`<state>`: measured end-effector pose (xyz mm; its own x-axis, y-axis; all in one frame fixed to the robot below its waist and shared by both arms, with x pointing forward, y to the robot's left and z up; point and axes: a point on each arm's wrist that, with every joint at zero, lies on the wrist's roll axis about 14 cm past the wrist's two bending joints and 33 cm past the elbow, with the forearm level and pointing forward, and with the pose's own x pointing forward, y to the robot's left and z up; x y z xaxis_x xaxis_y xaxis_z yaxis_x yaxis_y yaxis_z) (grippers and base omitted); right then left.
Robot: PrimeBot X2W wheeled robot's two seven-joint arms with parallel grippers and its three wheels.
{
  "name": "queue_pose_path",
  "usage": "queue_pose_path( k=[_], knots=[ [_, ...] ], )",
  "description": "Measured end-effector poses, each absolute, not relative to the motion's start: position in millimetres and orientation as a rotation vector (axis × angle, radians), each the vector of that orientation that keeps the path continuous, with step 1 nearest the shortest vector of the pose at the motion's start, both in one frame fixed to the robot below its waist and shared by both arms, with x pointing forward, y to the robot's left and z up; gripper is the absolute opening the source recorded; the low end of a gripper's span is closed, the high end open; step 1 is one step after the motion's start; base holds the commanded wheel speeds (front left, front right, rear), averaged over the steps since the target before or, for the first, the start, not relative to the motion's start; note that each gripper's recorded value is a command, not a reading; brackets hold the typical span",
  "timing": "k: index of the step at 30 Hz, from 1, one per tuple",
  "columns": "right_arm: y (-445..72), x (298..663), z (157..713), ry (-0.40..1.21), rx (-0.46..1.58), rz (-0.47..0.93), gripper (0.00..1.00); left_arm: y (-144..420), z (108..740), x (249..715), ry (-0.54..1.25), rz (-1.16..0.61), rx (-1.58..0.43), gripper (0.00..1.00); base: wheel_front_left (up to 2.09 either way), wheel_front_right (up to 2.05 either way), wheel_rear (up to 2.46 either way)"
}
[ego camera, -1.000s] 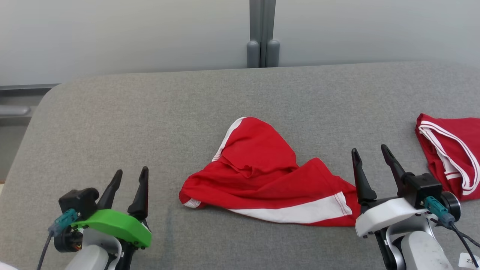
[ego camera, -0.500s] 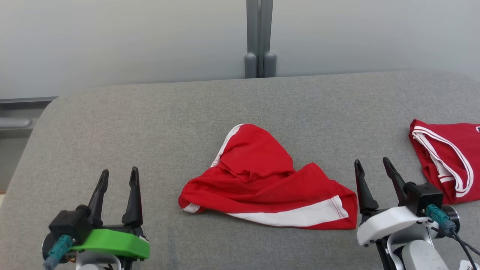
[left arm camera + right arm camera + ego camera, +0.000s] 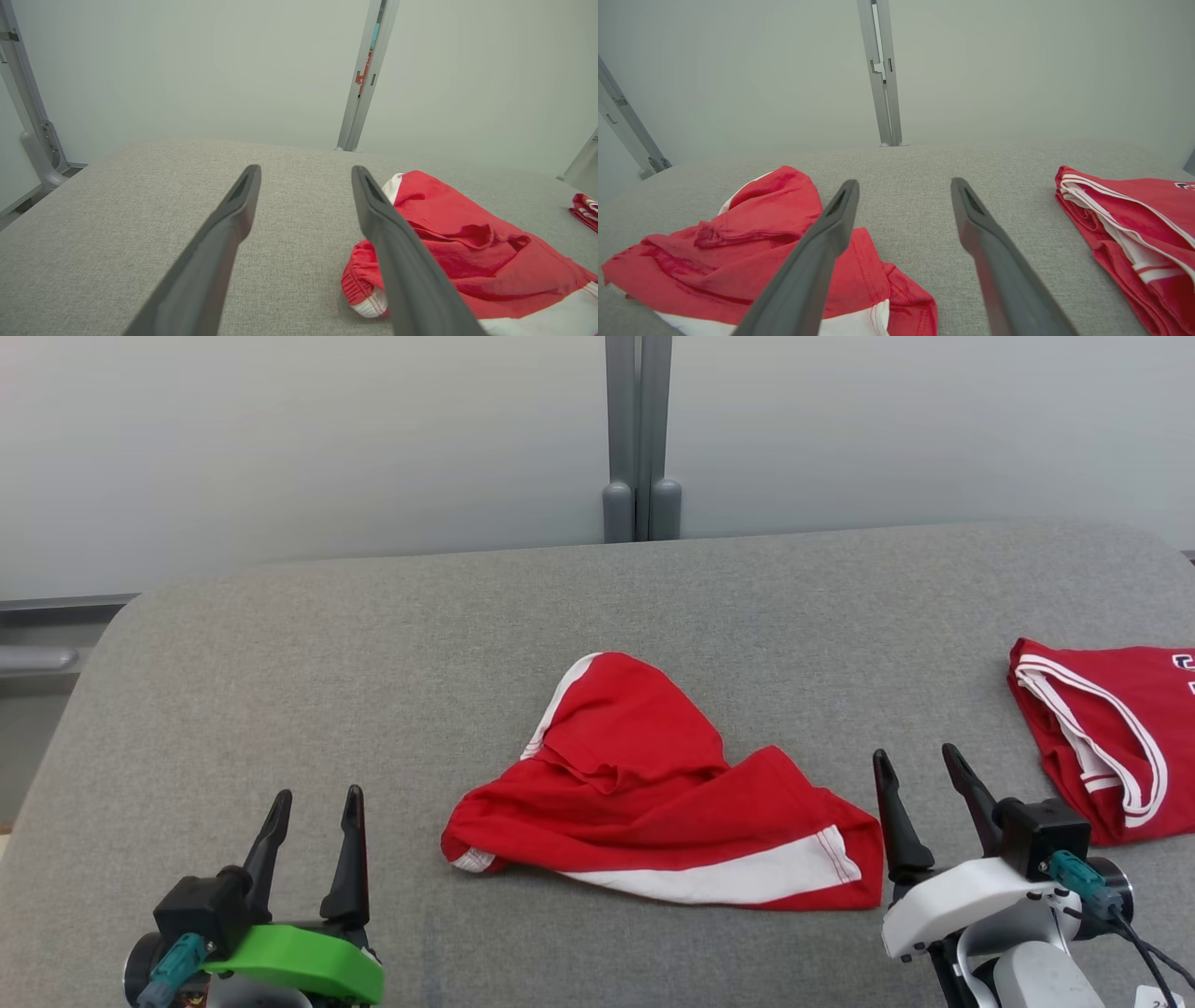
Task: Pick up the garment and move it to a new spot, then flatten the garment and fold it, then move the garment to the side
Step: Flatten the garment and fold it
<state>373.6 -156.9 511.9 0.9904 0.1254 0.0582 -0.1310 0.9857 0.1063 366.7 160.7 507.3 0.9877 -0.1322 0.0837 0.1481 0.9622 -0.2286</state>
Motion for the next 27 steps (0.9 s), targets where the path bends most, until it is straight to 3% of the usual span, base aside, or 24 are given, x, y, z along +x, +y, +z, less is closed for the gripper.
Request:
queue_pose_path(
  k=[27],
  knots=[
    [-153.3, 374.5, 500.1, -0.003, 0.115, 0.138, 1.0, 148.8, 492.9, 371.1, -0.019, -0.179, -0.218, 1.0, 0.0, 0.0, 0.0]
  ],
)
